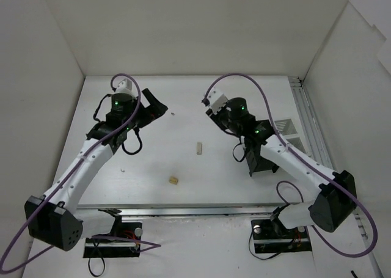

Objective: Sort the stationery into containers
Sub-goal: Place the stationery in the storage box, then pick up the stationery from the center of the board.

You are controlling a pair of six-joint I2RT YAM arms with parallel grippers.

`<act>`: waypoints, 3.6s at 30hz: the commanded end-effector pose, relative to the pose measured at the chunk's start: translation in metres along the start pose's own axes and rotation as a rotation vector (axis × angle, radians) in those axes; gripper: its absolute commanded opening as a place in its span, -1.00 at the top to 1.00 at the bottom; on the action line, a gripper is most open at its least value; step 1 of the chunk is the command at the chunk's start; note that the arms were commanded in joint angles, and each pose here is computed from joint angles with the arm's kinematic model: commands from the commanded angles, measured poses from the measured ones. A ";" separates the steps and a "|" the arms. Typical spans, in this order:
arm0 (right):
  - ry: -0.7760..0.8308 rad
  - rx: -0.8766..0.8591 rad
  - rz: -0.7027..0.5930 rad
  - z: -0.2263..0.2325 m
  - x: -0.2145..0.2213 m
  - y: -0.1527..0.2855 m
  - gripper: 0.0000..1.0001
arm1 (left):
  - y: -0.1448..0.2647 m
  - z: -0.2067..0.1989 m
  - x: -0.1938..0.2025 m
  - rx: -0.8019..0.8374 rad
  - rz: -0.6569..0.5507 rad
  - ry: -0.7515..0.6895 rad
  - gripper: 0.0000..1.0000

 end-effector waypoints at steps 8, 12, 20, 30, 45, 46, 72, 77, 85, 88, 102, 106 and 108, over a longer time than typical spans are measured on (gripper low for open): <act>0.455 -0.163 0.449 -0.102 0.009 0.110 0.97 | 0.043 0.038 -0.025 -0.142 -0.164 -0.189 -0.99; 0.484 -0.290 0.733 -0.120 0.036 0.119 0.94 | 0.036 0.059 -0.004 -0.185 -0.094 -0.227 -0.99; 0.437 -0.237 1.016 -0.182 0.064 0.110 0.96 | 0.039 0.082 0.022 -0.228 -0.018 -0.241 -0.99; 0.468 -0.271 1.170 -0.200 0.095 0.114 0.93 | 0.044 0.102 0.048 -0.297 0.107 -0.257 -0.99; 0.439 -0.248 1.261 -0.212 0.139 0.073 0.27 | 0.030 0.096 0.066 -0.248 0.224 -0.285 -0.99; 0.430 -0.237 1.263 -0.213 0.139 0.072 0.27 | 0.030 0.096 0.066 -0.244 0.225 -0.289 -0.99; -0.006 0.282 0.269 -0.166 -0.050 0.074 -0.96 | 0.025 0.065 0.094 -0.027 0.249 -0.434 -0.99; -0.542 0.120 -0.057 -0.108 -0.072 0.044 -0.96 | 0.033 0.058 0.092 -0.036 0.217 -0.453 -0.99; -0.624 0.083 0.083 0.017 -0.009 -0.028 -0.96 | 0.057 0.065 0.066 -0.170 0.026 -0.435 -0.99; -0.669 0.134 0.142 0.047 0.013 -0.047 -0.96 | 0.061 0.059 0.056 -0.169 -0.025 -0.430 -0.99; -0.596 0.306 0.383 0.129 0.099 -0.094 -0.51 | 0.061 0.063 0.065 -0.171 0.007 -0.411 -0.99; -0.597 0.315 0.414 0.133 0.113 -0.092 0.05 | 0.059 0.062 0.063 -0.164 -0.004 -0.418 -0.99; -0.602 0.315 0.422 0.131 0.116 -0.093 0.26 | 0.058 0.062 0.063 -0.161 -0.002 -0.420 -0.99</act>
Point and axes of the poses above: each gripper's point midway between its finger pads, its own y axis back along the fingers, its own z axis along the line the jaws close on, x = y × z, the point moved 6 cm from there along y, back along the fingers, and after that the axes turned 5 degrees about -y, right-handed, at the moved point
